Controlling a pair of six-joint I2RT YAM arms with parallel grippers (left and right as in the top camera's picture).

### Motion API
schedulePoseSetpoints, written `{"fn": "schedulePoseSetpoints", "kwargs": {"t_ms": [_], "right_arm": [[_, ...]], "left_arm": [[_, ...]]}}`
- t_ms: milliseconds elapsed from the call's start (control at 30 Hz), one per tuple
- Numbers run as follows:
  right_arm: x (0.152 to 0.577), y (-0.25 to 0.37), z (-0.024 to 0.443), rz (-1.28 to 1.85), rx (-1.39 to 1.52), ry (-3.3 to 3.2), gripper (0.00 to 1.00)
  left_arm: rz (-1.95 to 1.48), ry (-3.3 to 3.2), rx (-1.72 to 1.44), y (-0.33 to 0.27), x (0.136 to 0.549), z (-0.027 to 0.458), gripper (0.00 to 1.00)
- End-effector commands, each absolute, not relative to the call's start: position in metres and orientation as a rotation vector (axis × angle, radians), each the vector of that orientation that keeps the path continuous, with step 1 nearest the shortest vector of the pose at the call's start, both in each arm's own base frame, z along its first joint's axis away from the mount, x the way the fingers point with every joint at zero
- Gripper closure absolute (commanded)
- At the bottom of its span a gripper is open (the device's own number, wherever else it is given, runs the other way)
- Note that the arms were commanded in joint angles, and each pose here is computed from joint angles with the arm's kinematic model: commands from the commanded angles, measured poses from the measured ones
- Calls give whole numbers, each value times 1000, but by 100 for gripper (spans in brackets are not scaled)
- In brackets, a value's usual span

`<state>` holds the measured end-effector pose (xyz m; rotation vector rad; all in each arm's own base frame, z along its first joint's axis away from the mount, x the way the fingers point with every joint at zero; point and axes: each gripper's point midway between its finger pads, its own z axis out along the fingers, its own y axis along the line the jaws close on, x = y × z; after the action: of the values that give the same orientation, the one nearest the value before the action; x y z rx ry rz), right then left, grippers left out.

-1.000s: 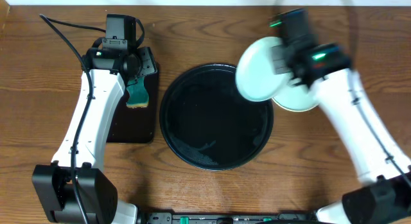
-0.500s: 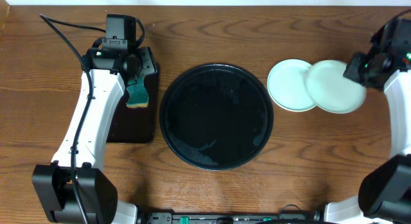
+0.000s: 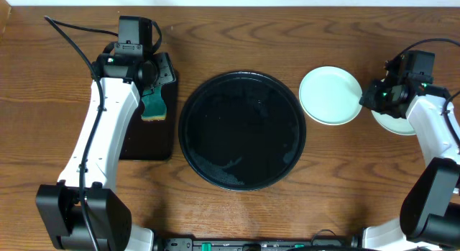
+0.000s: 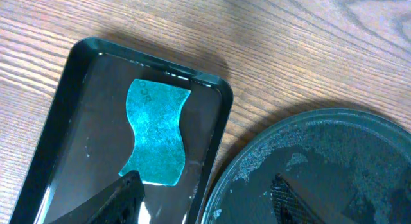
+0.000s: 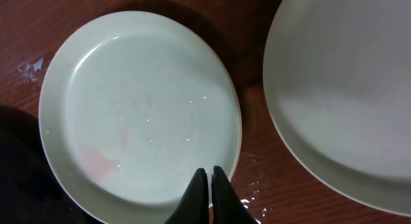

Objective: Clean dirty plates on tray and stack at the side
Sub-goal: 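Move the right gripper to the rightmost plate stack and grasp its rim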

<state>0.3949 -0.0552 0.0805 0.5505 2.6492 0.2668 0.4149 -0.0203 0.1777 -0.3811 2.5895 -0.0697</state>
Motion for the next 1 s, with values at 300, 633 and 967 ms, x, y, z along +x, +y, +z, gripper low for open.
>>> {"fn": "schedulePoseSetpoints", "kwargs": {"t_ms": [300, 633, 967], "right_arm": [[361, -159, 88, 61, 930, 2584, 92], [322, -226, 87, -176, 1142, 2524, 77], [317, -235, 61, -178, 1153, 2583, 68]], "left_arm": [[-56, 2611, -361, -20, 414, 170, 35], [-56, 2612, -361, -20, 414, 170, 35], [-56, 2611, -361, -20, 414, 170, 35]]}}
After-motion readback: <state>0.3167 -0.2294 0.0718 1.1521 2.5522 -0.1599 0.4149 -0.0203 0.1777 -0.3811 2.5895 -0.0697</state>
